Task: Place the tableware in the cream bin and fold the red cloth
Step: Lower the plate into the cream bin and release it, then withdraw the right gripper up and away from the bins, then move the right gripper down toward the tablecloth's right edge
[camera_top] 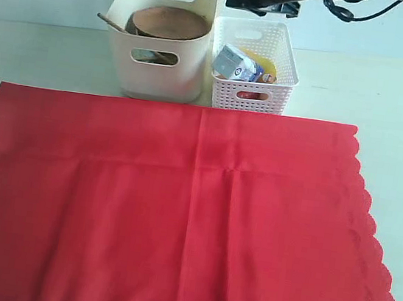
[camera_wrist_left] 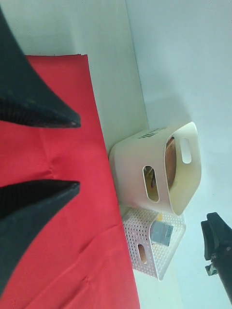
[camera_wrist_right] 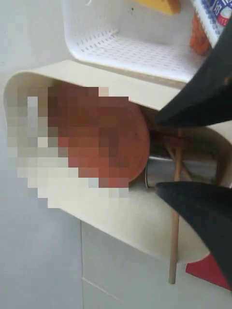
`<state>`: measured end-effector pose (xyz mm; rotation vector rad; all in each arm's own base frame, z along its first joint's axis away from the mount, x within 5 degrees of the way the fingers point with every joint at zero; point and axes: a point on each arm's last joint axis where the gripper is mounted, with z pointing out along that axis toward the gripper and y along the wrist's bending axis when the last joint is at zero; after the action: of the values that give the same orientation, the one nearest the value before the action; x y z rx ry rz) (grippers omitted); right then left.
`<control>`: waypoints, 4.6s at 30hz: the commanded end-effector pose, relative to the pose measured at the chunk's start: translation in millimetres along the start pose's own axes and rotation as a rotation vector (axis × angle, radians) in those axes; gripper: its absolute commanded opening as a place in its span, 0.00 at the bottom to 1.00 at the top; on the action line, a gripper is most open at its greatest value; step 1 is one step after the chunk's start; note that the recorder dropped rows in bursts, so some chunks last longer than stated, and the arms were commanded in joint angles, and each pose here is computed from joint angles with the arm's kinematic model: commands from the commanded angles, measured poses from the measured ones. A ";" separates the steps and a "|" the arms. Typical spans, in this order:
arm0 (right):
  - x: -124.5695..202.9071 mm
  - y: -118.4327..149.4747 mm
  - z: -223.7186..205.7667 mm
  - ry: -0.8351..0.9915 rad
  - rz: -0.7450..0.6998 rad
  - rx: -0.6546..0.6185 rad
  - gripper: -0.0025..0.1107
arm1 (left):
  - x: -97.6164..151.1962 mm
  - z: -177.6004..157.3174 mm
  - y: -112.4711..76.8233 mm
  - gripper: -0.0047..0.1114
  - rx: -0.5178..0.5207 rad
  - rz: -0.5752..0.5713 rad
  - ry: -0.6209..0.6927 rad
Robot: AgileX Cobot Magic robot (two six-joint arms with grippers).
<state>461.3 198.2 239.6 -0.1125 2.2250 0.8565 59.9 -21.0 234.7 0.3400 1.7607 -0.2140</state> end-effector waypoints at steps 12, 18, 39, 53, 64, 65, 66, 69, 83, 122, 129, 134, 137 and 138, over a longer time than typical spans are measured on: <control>-17.8 45.7 -68.0 0.115 -0.252 -0.045 0.36 | 0.7 0.6 0.0 0.36 0.001 0.000 0.003; -15.8 49.7 -97.2 0.232 -0.302 0.064 0.35 | 2.2 0.6 -0.1 0.36 0.001 0.000 0.019; -26.6 86.1 -205.8 0.236 -0.381 0.228 0.28 | 4.5 0.2 -0.1 0.36 0.001 0.000 0.050; -14.5 134.1 -333.5 0.079 -0.480 0.227 0.02 | -1.9 -2.5 0.2 0.36 0.001 -0.042 0.047; -2.2 151.0 -386.4 -0.044 -0.519 0.214 0.02 | -9.2 -7.3 0.6 0.36 -0.001 -0.060 0.073; -0.3 151.7 -390.0 -0.050 -0.521 0.213 0.02 | -8.5 -7.4 0.6 0.36 -0.001 -0.067 0.081; 2.4 151.5 -393.0 -0.053 -0.522 0.214 0.02 | -7.8 -7.5 0.6 0.36 -0.002 -0.083 0.088; 12.5 146.3 -398.1 -0.043 -0.528 0.242 0.02 | -8.9 -8.3 0.7 0.36 -0.003 -0.087 0.092; 98.9 85.6 -366.4 0.011 -0.520 0.301 0.02 | -19.6 -2.5 2.7 0.36 -0.026 -0.132 0.185; 215.3 -35.3 -224.3 0.454 -0.240 0.426 0.02 | -42.9 92.0 3.5 0.35 -0.075 -0.246 0.524; 222.8 -47.2 -202.6 0.503 -0.171 0.439 0.02 | -41.3 91.0 3.6 0.35 -0.079 -0.245 0.545; 226.3 -52.4 -194.3 0.518 -0.148 0.447 0.02 | -35.9 87.9 3.8 0.35 -0.090 -0.243 0.614; 228.7 -55.9 -189.5 0.529 -0.141 0.454 0.02 | -30.3 87.7 4.0 0.35 -0.103 -0.239 0.700; 229.6 -57.1 -188.0 0.535 -0.139 0.456 0.02 | -29.5 88.7 4.1 0.35 -0.107 -0.238 0.726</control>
<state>197.1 78.3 155.3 -0.3152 2.8105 0.2397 147.4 -49.3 246.6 0.1306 2.4603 -0.2006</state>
